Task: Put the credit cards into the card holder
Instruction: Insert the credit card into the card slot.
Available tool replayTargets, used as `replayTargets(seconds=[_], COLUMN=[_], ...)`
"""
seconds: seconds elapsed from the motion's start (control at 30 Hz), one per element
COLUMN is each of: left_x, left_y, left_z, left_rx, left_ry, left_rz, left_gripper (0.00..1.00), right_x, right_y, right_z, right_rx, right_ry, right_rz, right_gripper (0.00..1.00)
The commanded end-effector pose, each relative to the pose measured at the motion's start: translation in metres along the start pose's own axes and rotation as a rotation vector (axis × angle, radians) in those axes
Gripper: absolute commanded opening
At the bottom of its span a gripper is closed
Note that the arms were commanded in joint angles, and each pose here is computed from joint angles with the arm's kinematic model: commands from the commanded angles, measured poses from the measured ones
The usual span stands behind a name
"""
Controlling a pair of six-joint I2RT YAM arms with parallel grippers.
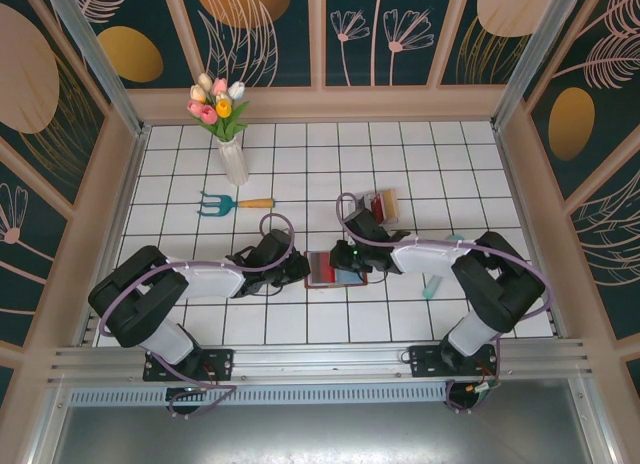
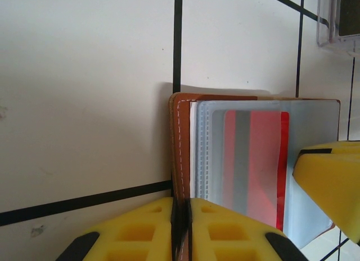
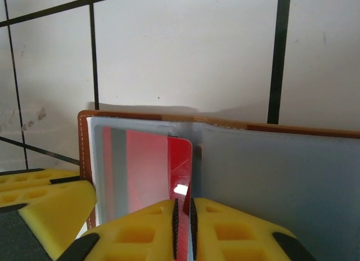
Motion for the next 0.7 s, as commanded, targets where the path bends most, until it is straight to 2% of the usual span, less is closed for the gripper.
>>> replayTargets(seconds=[0.0,0.13,0.2,0.33,0.53,0.67], left_x=[-0.001,0.0,0.0,0.0,0.007,0.018], left_y=[0.007,0.008,0.007,0.008,0.011,0.009], left_z=[0.005,0.005,0.005,0.004,0.003,0.001], left_rx=[-0.007,-0.004,-0.004,-0.004,-0.003,-0.007], left_ry=[0.016,0.015,0.014,0.01,-0.02,-0.05], left_rz=[-0.032,-0.033,-0.03,-0.034,-0.06,-0.046], left_gripper=[0.15,0.15,0.15,0.15,0.15,0.19], right_x=[-0.008,-0.017,-0.018,-0.014,0.022,0.066], right_y=[0.005,0.007,0.012,0.022,0.021,0.011], right_z=[0.0,0.003,0.003,-0.002,-0.021,-0.043], right_rx=[0.003,0.02,0.031,0.038,0.102,0.179], right_ry=[0.032,0.065,0.068,0.044,-0.048,-0.158], right_rz=[-0.022,0.015,-0.007,-0.064,0.099,0.3], right_gripper=[0.16,0.15,0.11,0.11,0.15,0.22])
Point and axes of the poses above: each hand's point on the last joint's axis, 136 mm out from that joint toward the fingers, its own x axis back along the fingers, its own y axis along the line the jaws close on, z = x × y, the point moved 8 cm from there along x, back along the fingers, and after that the axes turned 13 degrees about x, right-handed, at the moved point
